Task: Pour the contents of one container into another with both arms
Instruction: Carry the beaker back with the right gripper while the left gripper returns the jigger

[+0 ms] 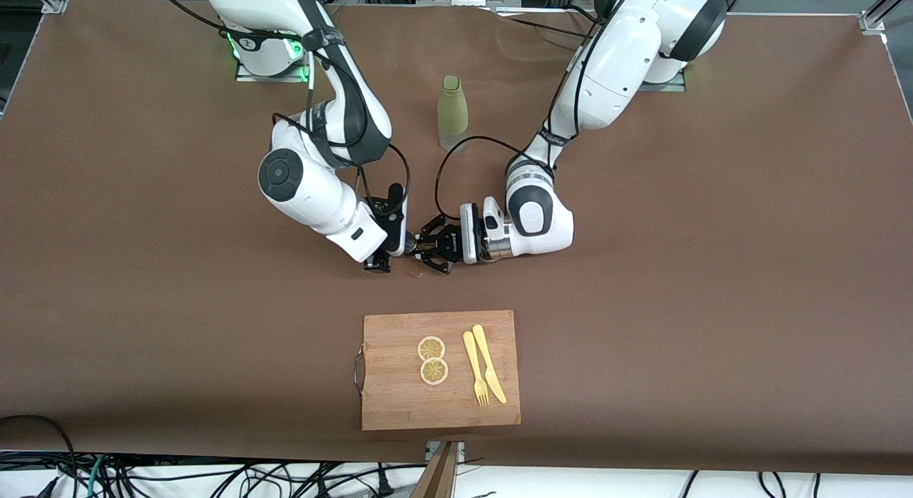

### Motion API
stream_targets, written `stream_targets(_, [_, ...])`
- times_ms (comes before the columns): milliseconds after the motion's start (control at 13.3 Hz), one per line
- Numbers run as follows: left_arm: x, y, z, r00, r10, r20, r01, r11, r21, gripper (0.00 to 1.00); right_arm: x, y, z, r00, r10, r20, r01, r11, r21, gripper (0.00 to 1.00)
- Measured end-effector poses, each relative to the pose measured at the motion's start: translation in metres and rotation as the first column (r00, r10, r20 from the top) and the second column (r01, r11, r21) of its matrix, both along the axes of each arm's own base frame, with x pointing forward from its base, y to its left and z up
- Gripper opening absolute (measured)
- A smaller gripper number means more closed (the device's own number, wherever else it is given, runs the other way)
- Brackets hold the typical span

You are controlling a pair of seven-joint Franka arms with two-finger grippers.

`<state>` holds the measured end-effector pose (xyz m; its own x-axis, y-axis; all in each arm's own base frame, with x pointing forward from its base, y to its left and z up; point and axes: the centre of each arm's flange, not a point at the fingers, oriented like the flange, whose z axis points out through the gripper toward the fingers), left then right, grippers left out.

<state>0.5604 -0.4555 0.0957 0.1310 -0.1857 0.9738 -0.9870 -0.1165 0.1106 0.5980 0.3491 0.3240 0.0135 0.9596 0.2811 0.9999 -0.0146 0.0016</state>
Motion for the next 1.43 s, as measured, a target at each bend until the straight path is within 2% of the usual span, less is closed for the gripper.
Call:
stream_targets(450, [0.004, 0.000, 0.005, 1.000, 0.004, 0.008, -0.004, 1.000, -0.005, 0.21, 0.000, -0.007, 0.024, 1.000, -0.005, -0.012, 0.005, 1.000, 0.025, 0.12])
stream_targets(676, [0.007, 0.002, 0.007, 1.000, 0.007, 0.011, -0.007, 1.000, -0.007, 0.21, 0.008, -0.027, 0.048, 0.999, -0.041, -0.018, 0.042, 0.997, 0.068, 0.12])
stream_targets(1051, [0.021, 0.027, 0.026, 0.999, 0.037, 0.023, -0.036, 0.999, -0.018, 0.21, 0.022, -0.080, 0.100, 0.993, -0.100, -0.058, 0.110, 0.970, 0.218, 0.12])
stream_targets(1201, [0.025, 0.062, 0.025, 0.998, 0.049, 0.026, -0.049, 0.998, -0.033, 0.21, 0.027, -0.100, 0.110, 0.992, -0.097, -0.081, 0.117, 0.946, 0.301, 0.12])
stream_targets(1426, [0.028, 0.138, 0.020, 1.000, 0.017, 0.016, -0.016, 0.999, -0.044, 0.21, 0.039, -0.142, 0.106, 0.994, -0.065, -0.089, 0.096, 0.907, 0.411, 0.12])
